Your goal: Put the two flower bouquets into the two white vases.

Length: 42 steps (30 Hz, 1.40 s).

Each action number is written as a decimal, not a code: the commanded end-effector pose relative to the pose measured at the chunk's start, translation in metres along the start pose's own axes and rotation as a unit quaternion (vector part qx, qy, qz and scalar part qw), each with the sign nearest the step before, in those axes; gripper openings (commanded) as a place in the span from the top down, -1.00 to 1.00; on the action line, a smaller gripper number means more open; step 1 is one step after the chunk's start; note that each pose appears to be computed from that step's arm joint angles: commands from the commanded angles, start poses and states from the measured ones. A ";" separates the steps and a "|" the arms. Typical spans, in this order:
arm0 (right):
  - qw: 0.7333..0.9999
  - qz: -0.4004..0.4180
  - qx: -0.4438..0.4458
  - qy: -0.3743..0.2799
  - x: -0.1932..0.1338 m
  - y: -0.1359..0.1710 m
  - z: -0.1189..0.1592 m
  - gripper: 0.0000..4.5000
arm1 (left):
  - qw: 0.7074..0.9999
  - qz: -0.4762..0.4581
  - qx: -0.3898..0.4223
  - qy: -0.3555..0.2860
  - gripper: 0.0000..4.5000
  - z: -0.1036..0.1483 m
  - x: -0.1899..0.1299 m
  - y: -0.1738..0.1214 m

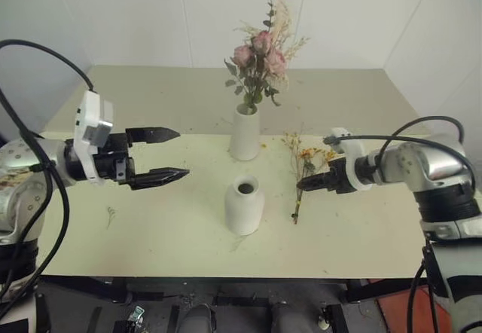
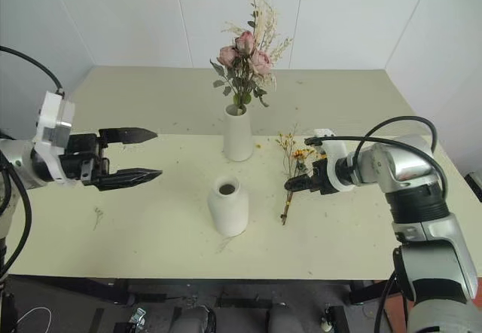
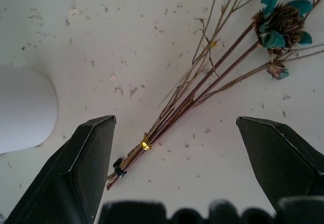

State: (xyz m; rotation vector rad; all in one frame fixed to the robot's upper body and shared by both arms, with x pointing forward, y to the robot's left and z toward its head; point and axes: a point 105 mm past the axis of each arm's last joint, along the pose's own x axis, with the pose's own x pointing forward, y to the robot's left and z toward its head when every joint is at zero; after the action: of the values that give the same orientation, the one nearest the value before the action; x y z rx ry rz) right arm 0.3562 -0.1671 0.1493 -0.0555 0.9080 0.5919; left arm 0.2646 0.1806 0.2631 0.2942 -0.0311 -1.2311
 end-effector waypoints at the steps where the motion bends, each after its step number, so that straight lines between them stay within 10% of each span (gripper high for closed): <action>1: 1.000 -0.009 -0.008 0.011 0.001 0.003 0.005 -1.00 | 1.000 -0.011 0.023 -0.006 -0.99 0.014 -0.006 -0.010; 8: 0.996 -0.039 -0.073 0.046 0.046 0.015 0.005 -1.00 | 1.000 -0.004 0.023 -0.007 -0.99 0.012 -0.004 -0.016; 21: 0.991 -0.093 -0.096 -0.004 0.053 0.006 0.024 0.95 | 0.999 0.007 0.030 -0.006 -1.00 0.013 -0.004 -0.017; 34: 0.969 -0.144 0.025 -0.198 -0.040 -0.027 0.054 0.99 | 0.999 0.004 0.038 -0.017 -1.00 0.018 0.001 -0.002; 42: 0.870 -0.048 -0.032 -0.490 -0.095 0.020 0.071 0.99 | 0.999 -0.016 0.034 -0.018 -1.00 0.017 0.007 0.004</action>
State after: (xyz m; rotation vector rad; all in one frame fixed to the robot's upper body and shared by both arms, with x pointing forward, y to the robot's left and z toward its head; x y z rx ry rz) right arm 0.3707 -0.1831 0.2251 0.1421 0.1200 0.3675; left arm 0.2699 0.1744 0.2706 0.2956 -0.0556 -1.2527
